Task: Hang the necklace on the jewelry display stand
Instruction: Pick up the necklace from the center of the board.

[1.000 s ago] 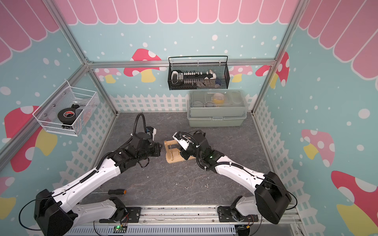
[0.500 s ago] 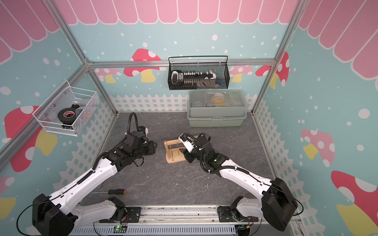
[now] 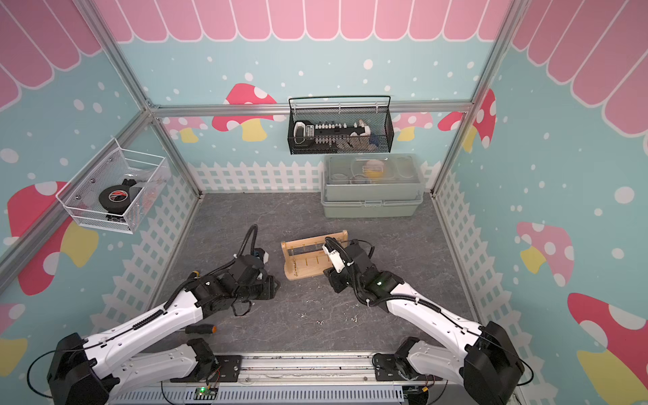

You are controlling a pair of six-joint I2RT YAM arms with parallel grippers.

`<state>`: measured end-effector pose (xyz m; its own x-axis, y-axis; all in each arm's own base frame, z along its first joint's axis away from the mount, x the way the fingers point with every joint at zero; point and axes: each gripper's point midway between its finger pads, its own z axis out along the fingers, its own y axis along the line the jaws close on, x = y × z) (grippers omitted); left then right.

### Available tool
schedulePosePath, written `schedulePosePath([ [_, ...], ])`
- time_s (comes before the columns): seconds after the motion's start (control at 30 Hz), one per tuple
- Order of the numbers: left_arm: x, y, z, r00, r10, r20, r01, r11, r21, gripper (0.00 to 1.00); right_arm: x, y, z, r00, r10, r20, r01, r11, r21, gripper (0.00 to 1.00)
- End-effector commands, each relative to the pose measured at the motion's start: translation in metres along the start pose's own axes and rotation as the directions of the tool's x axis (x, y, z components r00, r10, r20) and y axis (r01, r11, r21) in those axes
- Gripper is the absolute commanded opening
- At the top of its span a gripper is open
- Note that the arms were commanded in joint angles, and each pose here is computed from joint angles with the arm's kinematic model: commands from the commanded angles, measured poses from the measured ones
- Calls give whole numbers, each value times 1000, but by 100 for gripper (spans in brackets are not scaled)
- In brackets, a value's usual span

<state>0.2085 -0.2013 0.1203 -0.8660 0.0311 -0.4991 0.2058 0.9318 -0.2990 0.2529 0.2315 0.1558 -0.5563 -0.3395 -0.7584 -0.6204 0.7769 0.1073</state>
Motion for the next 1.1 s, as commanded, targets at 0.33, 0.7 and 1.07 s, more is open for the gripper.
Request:
schedulePosePath([
  [0.33,41,-77,52,994,57,-97,-54,998,40,44,27,-57,1,975,220,-20,-209,946,246,35],
  [0.7,56,-67,82,986,62,-157,-72,996,-59,31,22,-82,-13,965,261,28,-257,914,315,34],
  [1.07,71,-56,98,979,96,-182,-118,986,-116,27,13,-87,-10,970,242,36,-241,915,322,33],
])
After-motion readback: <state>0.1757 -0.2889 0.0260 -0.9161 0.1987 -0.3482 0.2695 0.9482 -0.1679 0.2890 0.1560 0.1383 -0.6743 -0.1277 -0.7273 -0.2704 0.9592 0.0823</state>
